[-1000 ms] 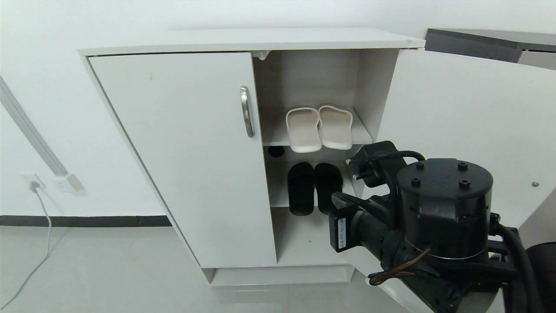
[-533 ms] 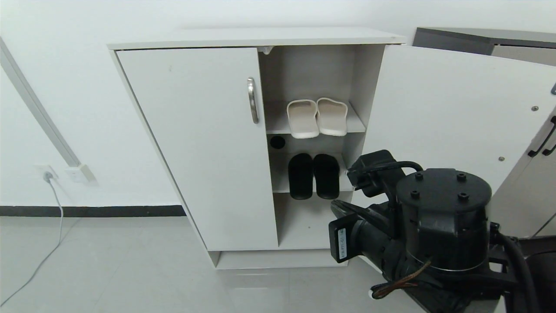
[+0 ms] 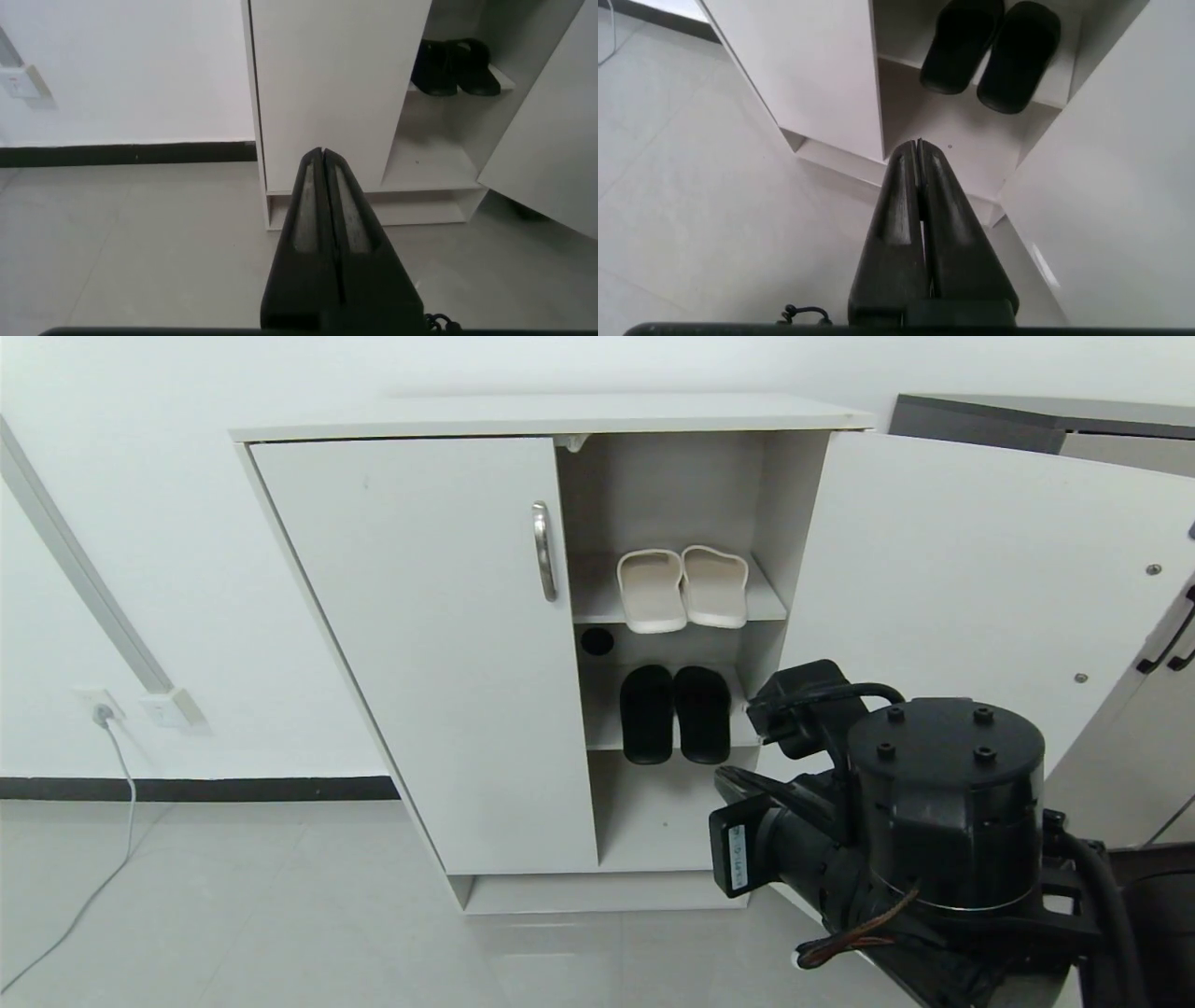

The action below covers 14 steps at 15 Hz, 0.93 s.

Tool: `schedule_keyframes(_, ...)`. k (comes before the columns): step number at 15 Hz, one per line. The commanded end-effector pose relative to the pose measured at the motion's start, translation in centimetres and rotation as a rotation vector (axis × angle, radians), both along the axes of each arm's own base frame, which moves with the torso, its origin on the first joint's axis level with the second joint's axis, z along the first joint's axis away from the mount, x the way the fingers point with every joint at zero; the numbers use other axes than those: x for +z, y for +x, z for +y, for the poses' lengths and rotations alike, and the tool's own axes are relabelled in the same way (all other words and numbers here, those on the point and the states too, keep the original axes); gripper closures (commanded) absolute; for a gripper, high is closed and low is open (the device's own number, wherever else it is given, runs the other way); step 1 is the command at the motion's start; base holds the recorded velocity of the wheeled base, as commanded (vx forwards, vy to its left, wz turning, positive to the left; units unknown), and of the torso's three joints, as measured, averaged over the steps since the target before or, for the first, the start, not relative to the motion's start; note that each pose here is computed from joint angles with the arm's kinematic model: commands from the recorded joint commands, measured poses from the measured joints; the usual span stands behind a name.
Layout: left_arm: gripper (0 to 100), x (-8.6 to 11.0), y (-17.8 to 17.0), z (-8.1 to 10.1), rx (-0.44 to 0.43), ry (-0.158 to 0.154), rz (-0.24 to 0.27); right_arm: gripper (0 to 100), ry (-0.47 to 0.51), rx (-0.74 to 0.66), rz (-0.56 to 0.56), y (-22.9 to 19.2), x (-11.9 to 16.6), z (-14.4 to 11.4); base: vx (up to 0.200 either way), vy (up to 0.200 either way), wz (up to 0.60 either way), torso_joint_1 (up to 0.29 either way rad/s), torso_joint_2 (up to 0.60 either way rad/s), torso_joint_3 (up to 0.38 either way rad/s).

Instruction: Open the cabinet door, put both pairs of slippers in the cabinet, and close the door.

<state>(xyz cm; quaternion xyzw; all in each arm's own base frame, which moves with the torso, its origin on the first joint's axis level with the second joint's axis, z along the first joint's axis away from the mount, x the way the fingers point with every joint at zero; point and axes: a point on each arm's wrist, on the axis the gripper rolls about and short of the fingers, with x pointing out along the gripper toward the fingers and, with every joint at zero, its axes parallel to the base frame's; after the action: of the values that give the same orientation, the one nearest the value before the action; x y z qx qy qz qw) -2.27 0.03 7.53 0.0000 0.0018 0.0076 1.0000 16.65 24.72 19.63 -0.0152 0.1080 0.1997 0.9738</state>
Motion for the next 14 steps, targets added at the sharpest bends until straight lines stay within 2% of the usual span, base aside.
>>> schedule_keyframes(1, 100, 0.0, 0.01, 0.0, 0.0, 0.0, 0.001, 100, -0.003, -0.001, 0.002, 0.04, -0.11, 0.05, 0.0, 0.0, 0.0, 0.0, 0.0, 0.0)
schedule_keyframes(6, 100, 0.0, 0.01, 0.0, 0.0, 0.0, 0.001, 100, -0.013, 0.0, 0.004, -0.02, -0.28, -0.05, 0.0, 0.0, 0.0, 0.001, -0.02, -0.021)
schedule_keyframes(9, 100, 0.0, 0.01, 0.0, 0.0, 0.0, 0.001, 100, -0.013, 0.0, 0.004, -0.02, -0.28, -0.05, 0.0, 0.0, 0.0, 0.01, -0.18, -0.315)
schedule_keyframes(14, 100, 0.0, 0.01, 0.0, 0.0, 0.0, 0.001, 100, -0.013, 0.0, 0.004, -0.02, -0.28, -0.05, 0.0, 0.0, 0.0, 0.055, -0.5, -0.363)
